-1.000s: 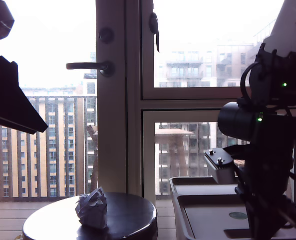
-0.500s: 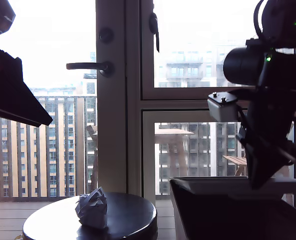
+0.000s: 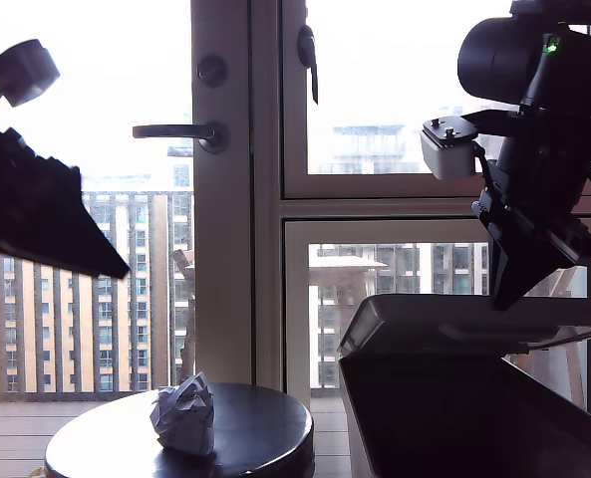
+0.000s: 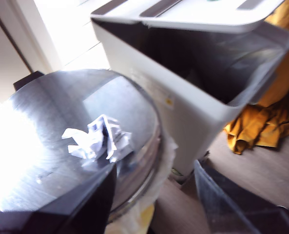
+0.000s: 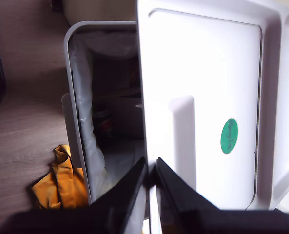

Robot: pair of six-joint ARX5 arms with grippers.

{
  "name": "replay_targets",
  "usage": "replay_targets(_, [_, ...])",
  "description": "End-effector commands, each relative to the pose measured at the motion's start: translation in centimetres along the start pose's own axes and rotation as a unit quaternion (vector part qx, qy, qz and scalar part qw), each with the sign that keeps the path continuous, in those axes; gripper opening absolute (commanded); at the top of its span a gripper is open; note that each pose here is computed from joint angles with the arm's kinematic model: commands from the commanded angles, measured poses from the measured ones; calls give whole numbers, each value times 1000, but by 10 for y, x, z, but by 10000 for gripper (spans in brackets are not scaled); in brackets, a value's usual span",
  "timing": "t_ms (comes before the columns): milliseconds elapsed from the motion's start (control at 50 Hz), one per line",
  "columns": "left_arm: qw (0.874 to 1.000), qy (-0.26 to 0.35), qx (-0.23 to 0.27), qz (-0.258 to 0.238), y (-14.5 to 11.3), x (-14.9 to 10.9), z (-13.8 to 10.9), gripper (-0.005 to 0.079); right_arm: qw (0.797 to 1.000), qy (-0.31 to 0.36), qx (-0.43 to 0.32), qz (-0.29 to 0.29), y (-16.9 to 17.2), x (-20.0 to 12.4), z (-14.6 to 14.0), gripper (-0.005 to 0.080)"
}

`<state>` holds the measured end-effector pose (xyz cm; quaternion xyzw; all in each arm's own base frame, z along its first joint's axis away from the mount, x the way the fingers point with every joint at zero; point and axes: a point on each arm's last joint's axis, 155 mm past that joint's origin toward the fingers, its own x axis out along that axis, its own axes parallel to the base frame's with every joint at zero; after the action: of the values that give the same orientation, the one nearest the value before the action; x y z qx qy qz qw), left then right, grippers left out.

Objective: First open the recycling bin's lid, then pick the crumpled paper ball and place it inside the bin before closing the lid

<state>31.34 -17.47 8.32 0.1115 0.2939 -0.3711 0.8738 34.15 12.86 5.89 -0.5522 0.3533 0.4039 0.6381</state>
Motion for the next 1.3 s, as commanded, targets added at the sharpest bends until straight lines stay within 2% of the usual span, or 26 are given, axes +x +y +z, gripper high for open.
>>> replay_targets(0, [1000,-10,2,6,3,9,4,486,1000,-1,8,-7,-4,-2,1,-13])
replay_targets(240, [999,26,-23,30,25,43,2,503,1000,-5,9,-15,-8,-3,2,-13])
replay_targets(380, [999,38,-25,28,36,65,15,503,1000,-5,9,-16,-8,-3,2,-13])
replay_targets(480, [997,69,-34,18,39,78,20,503,1000,-6,9,-18,-9,-3,3,-13])
replay_targets(600, [992,111,-51,6,43,91,19,508,1000,-8,9,-21,-11,-3,4,-13])
replay_targets(740, [981,169,-97,-16,40,103,13,525,1000,-8,9,-21,-11,-3,4,-13])
replay_targets(800, [976,189,-103,-22,41,107,12,565,1000,-9,10,-23,-12,-3,4,-13])
replay_targets(900, [973,210,-91,-23,42,110,13,641,1000,-11,10,-27,-14,-3,5,-13])
replay_targets(1000, [970,227,-85,-3,49,114,12,641,999,-13,13,-31,-16,-3,6,-13])
replay_targets(1140, [969,233,-78,-6,46,125,8,641,999,-18,23,-34,-18,-3,8,-13])
replay_targets(1280, [964,260,-61,1,46,138,-13,641,999,-18,23,-34,-18,-3,8,-13])
